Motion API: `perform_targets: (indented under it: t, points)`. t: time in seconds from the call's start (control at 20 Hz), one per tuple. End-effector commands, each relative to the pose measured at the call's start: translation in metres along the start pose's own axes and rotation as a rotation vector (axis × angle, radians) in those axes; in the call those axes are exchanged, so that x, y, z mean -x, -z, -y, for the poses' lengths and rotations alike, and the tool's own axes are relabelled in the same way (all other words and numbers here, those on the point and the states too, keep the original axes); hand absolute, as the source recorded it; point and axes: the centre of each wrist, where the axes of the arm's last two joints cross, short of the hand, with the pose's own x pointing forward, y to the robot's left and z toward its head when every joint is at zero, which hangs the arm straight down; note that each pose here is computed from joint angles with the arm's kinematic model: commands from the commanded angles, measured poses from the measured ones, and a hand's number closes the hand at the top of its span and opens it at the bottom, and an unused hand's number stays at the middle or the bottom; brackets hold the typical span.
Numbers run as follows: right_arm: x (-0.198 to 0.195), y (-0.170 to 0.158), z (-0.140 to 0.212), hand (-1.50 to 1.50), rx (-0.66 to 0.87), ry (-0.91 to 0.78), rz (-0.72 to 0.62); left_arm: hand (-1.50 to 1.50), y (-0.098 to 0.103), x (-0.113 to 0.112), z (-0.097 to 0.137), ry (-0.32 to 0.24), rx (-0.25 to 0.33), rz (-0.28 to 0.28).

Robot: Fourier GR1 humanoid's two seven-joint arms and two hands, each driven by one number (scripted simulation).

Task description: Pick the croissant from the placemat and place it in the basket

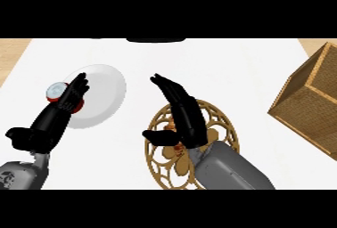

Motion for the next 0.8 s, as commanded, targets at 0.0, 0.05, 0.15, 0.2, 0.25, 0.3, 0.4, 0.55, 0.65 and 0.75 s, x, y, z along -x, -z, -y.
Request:
perform_targets:
  t: [0.0, 0.05, 0.15, 0.2, 0.25, 0.3, 0.4, 0.55, 0.65, 0.75]
  points:
    - [-0.008, 0.022, 0.023, -1.5, 0.072, -0.255, -0.055, 0.0, -0.003, 0.001, 0.002, -0.002, -0.023, -0.018]
    - [-0.006, 0.025, 0.029, -1.5, 0.045, -0.32, -0.112, 0.0, -0.007, 0.007, -0.013, 0.009, -0.016, -0.035]
    - [-0.022, 0.035, 0.036, -1.5, -0.03, -0.446, -0.152, 0.0, 0.002, 0.005, -0.001, 0.012, -0.028, -0.03]
    - [-0.018, 0.042, 0.045, -1.5, -0.102, -0.524, -0.21, 0.0, -0.004, 0.009, -0.013, 0.016, -0.027, -0.024]
    - [-0.028, 0.037, 0.04, -1.5, -0.162, -0.555, -0.236, 0.0, -0.002, 0.003, -0.008, 0.01, -0.011, -0.008]
    - [-0.047, 0.043, 0.045, -1.5, -0.228, -0.552, -0.25, 0.0, 0.0, 0.004, 0.008, -0.006, -0.016, -0.014]
    - [-0.072, 0.039, 0.045, -1.5, -0.319, -0.556, -0.298, 0.0, -0.001, 0.004, 0.002, -0.001, -0.001, -0.015]
    - [-0.098, 0.025, 0.06, -1.5, -0.442, -0.557, -0.347, 0.0, -0.003, 0.01, 0.003, -0.001, -0.03, -0.012]
    - [-0.118, 0.028, 0.088, -1.5, -0.46, -0.542, -0.364, 0.0, -0.006, 0.003, -0.009, 0.019, -0.02, 0.006]
    - [-0.142, 0.026, 0.097, -1.5, -0.471, -0.539, -0.375, 0.0, 0.008, -0.013, -0.006, 0.0, -0.019, 0.014]
